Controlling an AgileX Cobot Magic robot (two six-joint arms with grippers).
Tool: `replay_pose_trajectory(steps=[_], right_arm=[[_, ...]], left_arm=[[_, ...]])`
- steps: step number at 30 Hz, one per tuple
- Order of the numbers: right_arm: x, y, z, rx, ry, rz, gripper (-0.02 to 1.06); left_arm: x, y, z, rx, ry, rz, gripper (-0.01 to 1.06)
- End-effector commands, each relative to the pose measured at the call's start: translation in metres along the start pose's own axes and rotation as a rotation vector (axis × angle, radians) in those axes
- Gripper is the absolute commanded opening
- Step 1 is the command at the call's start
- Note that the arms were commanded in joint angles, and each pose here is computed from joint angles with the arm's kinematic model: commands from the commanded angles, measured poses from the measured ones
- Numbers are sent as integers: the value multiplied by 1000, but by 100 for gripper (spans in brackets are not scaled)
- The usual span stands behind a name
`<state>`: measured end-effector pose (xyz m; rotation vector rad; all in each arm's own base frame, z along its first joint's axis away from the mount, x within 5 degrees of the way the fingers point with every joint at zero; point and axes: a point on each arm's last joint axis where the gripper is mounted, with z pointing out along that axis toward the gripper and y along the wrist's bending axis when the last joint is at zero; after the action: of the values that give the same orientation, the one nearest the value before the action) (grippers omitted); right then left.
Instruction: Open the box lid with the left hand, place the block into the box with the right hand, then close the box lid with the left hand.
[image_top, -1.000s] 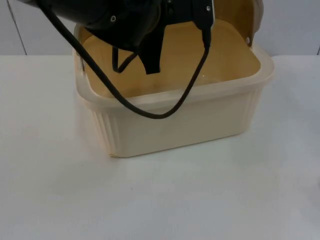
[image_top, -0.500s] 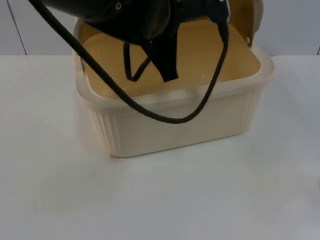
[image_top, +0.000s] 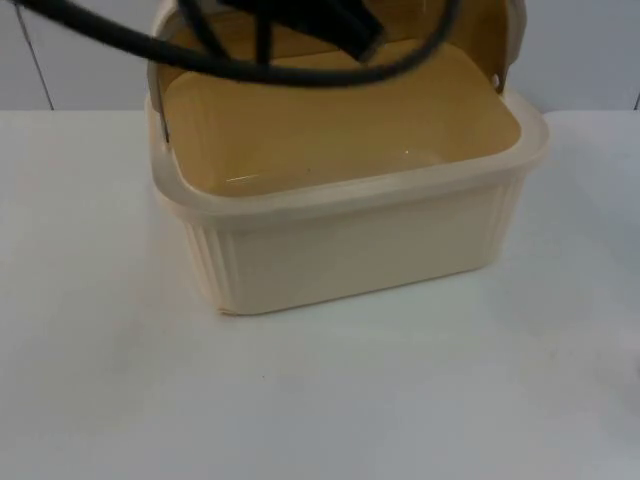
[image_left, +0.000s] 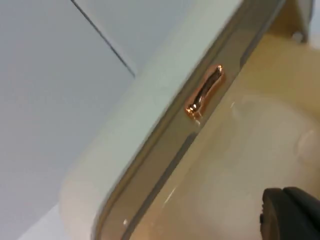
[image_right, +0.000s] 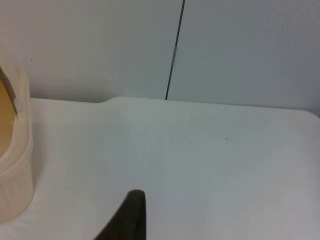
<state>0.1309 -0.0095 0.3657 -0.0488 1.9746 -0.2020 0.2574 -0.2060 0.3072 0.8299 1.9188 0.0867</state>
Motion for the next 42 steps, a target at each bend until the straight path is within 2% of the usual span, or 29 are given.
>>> replay_pose_trajectory(steps=[1, 4, 5, 7, 9, 10, 11, 12, 13, 14, 15, 16, 18, 20, 22, 25, 27, 30, 31, 34, 37, 42], right_arm=[[-3, 0, -2, -4, -18, 1, 105], [-3, 0, -2, -5, -18, 2, 105], [-3, 0, -2, -5, -18, 2, 105], [-3, 0, -2, -6, -18, 4, 105], [-3, 0, -2, -6, -18, 4, 105], [-3, 0, -2, -6, -18, 4, 105], [-3, 1, -2, -8, -18, 7, 105], [-3, 1, -2, -10, -18, 8, 105], [-3, 1, -2, -9, -16, 8, 105], [-3, 1, -2, -9, -16, 8, 105], [-3, 1, -2, -9, -16, 8, 105], [-3, 1, -2, -9, -16, 8, 105], [-3, 1, -2, -9, -16, 8, 105], [-3, 1, -2, -9, -18, 8, 105], [-3, 1, -2, -10, -20, 8, 105], [-3, 1, -2, -9, -18, 8, 105], [-3, 1, -2, -9, -18, 8, 105], [-2, 1, -3, -8, -12, 8, 105], [-2, 1, -3, -8, -12, 8, 105], [-2, 1, -2, -8, -5, 9, 105], [-2, 1, -2, -9, -5, 10, 105], [-2, 1, -2, -9, -5, 10, 105]], left_arm=[[5, 12, -20, 11, -42, -100, 0], [22, 40, -37, -59, -45, -258, 0], [22, 40, -37, -59, -45, -258, 0], [35, 65, -44, -101, -76, -418, 0], [46, 87, -48, -100, -135, -611, 0], [46, 87, -48, -100, -135, -611, 0], [53, 101, -49, -111, -164, -724, 0], [59, 111, -49, -143, -154, -757, 0], [62, 116, -49, -175, -131, -739, 0], [66, 120, -48, -217, -65, -723, 0], [66, 120, -48, -217, -65, -723, 0], [68, 126, -48, -254, 3, -681, 0], [65, 130, -47, -257, 87, -594, 0], [60, 131, -47, -242, 86, -568, 0], [48, 131, -49, -183, 62, -567, 0], [40, 138, -44, -39, 43, -634, 0], [42, 143, -42, -28, 32, -645, 0], [52, 161, -45, -96, 26, -701, 0], [52, 161, -45, -96, 26, -701, 0], [60, 173, -48, -193, 56, -666, 0], [62, 176, -48, -231, 65, -649, 0], [63, 177, -46, -236, 71, -669, 0]])
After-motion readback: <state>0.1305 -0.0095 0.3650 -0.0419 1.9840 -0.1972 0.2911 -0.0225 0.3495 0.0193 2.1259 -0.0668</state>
